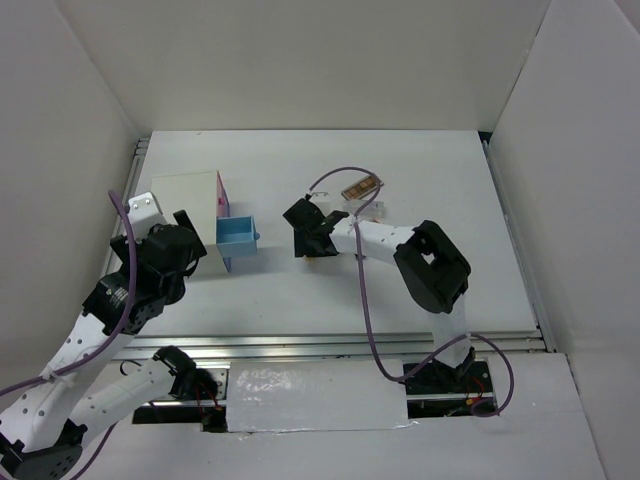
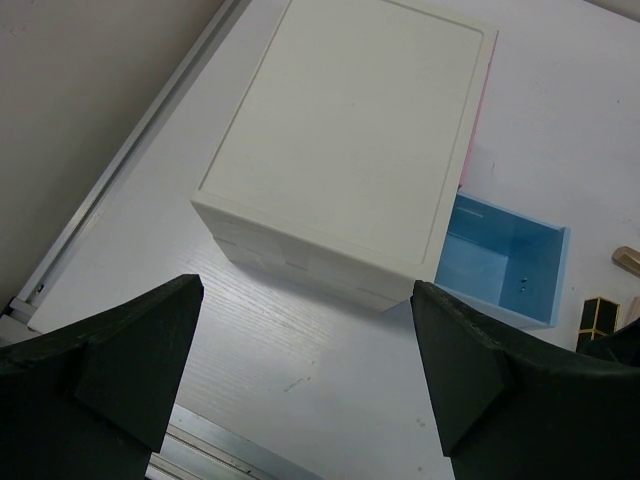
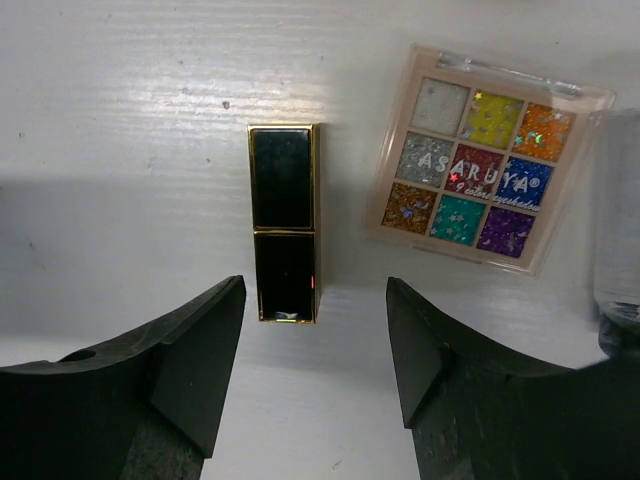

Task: Organize the makeup

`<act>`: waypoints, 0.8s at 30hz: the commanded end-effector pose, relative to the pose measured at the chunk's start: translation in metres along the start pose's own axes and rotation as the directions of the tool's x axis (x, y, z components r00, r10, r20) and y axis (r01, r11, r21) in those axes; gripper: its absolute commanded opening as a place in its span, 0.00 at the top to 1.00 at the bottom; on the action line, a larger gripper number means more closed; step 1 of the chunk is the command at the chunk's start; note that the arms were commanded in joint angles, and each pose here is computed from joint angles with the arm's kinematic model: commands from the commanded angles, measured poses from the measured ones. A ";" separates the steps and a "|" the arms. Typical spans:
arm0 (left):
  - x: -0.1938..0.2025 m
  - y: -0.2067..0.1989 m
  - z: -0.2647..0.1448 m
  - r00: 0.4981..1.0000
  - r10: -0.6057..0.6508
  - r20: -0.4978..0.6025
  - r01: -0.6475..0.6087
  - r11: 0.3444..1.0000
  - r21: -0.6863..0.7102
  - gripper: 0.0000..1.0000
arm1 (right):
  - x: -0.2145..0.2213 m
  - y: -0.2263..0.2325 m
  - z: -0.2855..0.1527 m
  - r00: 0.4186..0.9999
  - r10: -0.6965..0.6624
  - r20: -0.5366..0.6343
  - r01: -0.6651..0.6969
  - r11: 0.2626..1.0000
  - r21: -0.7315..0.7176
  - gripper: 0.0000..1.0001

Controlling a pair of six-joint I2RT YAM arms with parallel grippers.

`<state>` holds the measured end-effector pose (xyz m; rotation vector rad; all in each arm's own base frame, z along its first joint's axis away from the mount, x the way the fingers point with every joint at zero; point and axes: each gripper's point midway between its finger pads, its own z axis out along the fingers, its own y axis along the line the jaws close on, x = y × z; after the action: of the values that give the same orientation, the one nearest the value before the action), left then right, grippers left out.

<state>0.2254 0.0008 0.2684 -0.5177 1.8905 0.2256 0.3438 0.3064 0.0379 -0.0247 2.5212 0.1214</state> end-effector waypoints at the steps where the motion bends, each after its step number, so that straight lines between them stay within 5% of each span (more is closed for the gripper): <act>1: -0.013 -0.004 -0.003 0.999 -0.025 0.025 0.024 1.000 0.019 0.01 | -0.008 0.013 0.000 1.000 0.005 0.019 -0.004 1.000 -0.020 0.35; 14: -0.014 -0.001 -0.004 0.999 -0.030 0.031 0.030 0.999 0.015 0.01 | -0.004 0.018 0.003 0.999 -0.032 0.013 0.033 0.998 -0.048 0.67; 19: -0.013 -0.002 -0.003 0.999 -0.029 0.030 0.028 0.999 0.017 0.01 | -0.038 0.033 -0.042 0.991 -0.032 0.126 0.050 0.988 -0.143 0.71; 24: -0.013 -0.003 -0.003 0.999 -0.032 0.032 0.031 0.999 0.022 0.01 | -0.073 0.054 -0.099 0.928 -0.209 0.309 0.293 0.921 -0.256 0.75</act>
<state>0.2252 0.0001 0.2684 -0.5147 1.8928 0.2204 0.3380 0.3286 0.0837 -0.2529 2.4226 0.2426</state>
